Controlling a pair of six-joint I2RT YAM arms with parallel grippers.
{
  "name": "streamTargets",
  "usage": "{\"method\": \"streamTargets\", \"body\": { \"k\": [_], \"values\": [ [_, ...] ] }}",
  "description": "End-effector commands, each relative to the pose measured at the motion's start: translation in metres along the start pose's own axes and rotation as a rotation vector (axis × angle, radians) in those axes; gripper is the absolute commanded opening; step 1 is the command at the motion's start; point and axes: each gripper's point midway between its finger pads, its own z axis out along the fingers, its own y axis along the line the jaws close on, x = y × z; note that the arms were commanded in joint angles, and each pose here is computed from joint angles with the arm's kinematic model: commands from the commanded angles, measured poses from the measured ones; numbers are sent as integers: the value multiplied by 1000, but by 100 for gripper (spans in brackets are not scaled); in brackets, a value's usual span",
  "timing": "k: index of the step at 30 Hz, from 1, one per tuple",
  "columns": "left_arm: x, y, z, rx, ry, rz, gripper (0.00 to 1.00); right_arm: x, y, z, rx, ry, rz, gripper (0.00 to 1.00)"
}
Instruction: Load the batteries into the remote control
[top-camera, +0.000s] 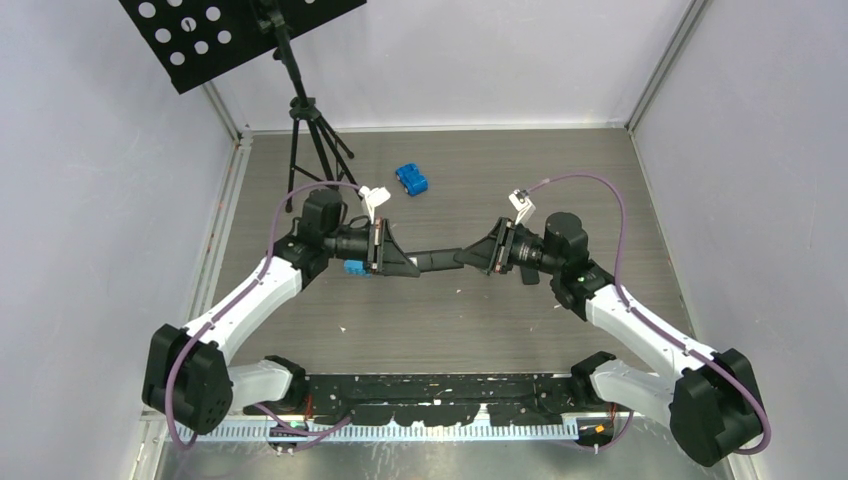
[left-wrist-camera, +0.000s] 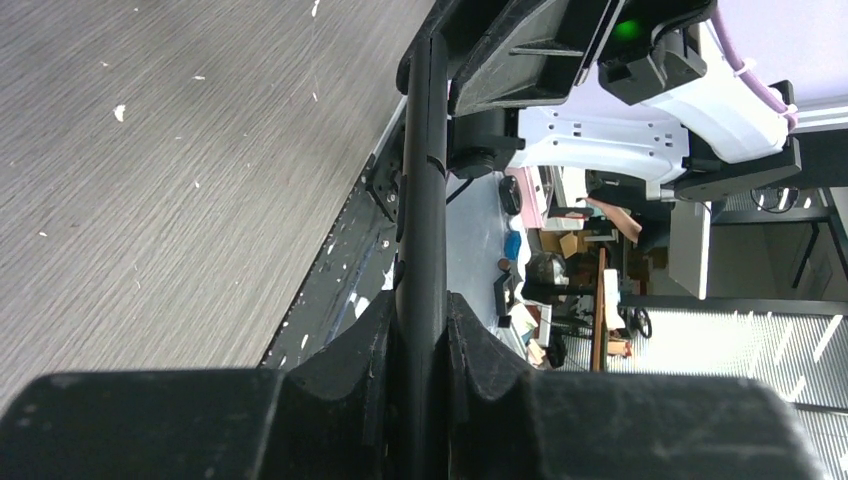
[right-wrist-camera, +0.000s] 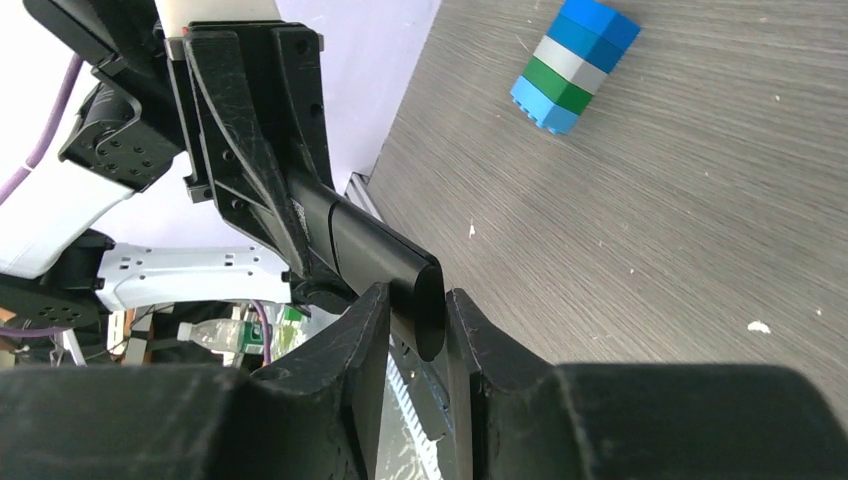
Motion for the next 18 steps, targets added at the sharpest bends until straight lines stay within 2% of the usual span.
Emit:
{"method": "streamTargets", "body": {
  "k": [1,13,18],
  "values": [
    [-8,3,0,-23,-19,22,0,-11,13,-5,21,-2,-49,27],
    [-8,49,3,-210,-24,-45,0,-12,7,-4,62,-2,-12,1],
    [-6,86,3,-357,-29,-89,0,-2,-26,3,142,-11,75,0]
  ]
}}
